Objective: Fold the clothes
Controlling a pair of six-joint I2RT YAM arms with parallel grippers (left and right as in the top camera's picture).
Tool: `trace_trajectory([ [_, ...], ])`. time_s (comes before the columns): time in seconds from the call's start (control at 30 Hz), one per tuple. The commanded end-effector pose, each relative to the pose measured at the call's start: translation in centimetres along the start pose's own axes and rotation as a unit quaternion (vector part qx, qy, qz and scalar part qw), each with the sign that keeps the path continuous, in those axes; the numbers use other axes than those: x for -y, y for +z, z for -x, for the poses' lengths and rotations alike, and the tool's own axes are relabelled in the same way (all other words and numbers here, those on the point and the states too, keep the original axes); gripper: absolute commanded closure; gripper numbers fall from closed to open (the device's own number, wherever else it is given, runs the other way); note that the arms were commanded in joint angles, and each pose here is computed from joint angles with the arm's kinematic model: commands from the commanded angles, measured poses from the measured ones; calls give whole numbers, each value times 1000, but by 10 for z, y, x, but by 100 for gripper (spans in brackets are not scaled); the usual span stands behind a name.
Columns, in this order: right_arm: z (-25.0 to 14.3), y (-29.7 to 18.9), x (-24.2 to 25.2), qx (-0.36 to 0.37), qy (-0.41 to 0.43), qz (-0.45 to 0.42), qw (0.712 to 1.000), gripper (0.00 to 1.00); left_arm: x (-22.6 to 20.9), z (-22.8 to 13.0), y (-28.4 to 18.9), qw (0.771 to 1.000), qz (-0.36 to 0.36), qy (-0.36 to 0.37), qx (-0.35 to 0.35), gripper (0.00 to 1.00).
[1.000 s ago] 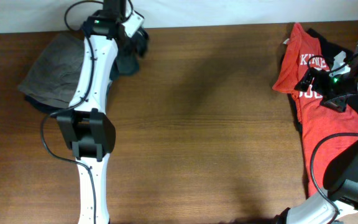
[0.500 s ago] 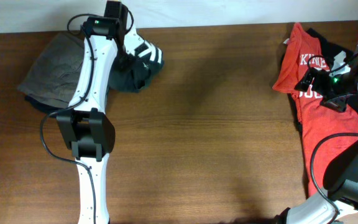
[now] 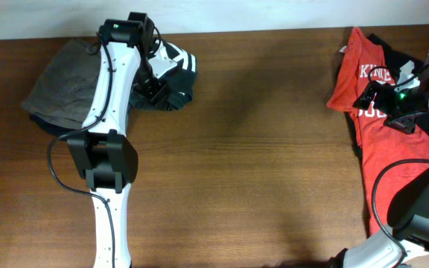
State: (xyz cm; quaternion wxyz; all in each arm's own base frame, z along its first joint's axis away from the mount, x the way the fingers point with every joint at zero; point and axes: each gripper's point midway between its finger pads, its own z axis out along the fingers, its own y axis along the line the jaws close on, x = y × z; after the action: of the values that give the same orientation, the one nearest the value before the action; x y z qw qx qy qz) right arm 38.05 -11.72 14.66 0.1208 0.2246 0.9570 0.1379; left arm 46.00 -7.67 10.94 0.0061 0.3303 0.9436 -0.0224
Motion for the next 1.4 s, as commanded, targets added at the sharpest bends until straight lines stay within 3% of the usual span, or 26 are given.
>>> trace_trajectory([
  [0.0, 7, -10, -3, 20, -20, -3, 1000, 1, 5, 25, -60, 994, 6, -1, 108, 28],
  [0.07, 7, -10, -3, 21, -20, -3, 1000, 1, -1, 38, -75, 989, 27, -3, 144, 27],
  [0.17, 7, -10, -3, 21, -20, -3, 1000, 1, -19, 65, -83, 978, 58, -5, 200, 7],
  [0.2, 7, -10, -3, 21, -20, -3, 1000, 1, -25, 71, -79, 976, 62, -6, 207, 5],
  [0.47, 7, -10, -3, 21, -35, -3, 999, 1, -81, 68, 1, 979, 60, -95, 169, 1],
  [0.73, 7, -10, -3, 21, -35, -3, 999, 1, -88, 82, 58, 978, 1, -102, 182, 1],
  [0.9, 7, -10, -3, 21, -34, -3, 999, 1, -47, 109, 75, 961, -130, -77, 233, 1],
  [1.0, 7, -10, -3, 20, -34, -3, 999, 1, -31, 111, 91, 957, -167, -74, 226, 2],
  [1.03, 7, -10, -3, 20, -34, -3, 999, 1, -28, 110, 98, 958, -172, -75, 218, 11],
  [1.07, 7, -10, -3, 20, -34, -3, 999, 1, -26, 109, 102, 958, -175, -75, 213, 55],
  [1.1, 7, -10, -3, 20, -34, -3, 999, 1, -25, 109, 102, 958, -176, -75, 212, 79],
  [1.13, 7, -10, -3, 21, -35, -3, 999, 1, -25, 109, 102, 958, -176, -75, 212, 96],
  [1.2, 7, -10, -3, 21, -34, -3, 999, 1, -23, 112, 97, 955, -183, -72, 221, 99],
  [1.37, 7, -10, -3, 20, -34, -3, 999, 1, -20, 134, 37, 917, -246, -99, 298, 99],
])
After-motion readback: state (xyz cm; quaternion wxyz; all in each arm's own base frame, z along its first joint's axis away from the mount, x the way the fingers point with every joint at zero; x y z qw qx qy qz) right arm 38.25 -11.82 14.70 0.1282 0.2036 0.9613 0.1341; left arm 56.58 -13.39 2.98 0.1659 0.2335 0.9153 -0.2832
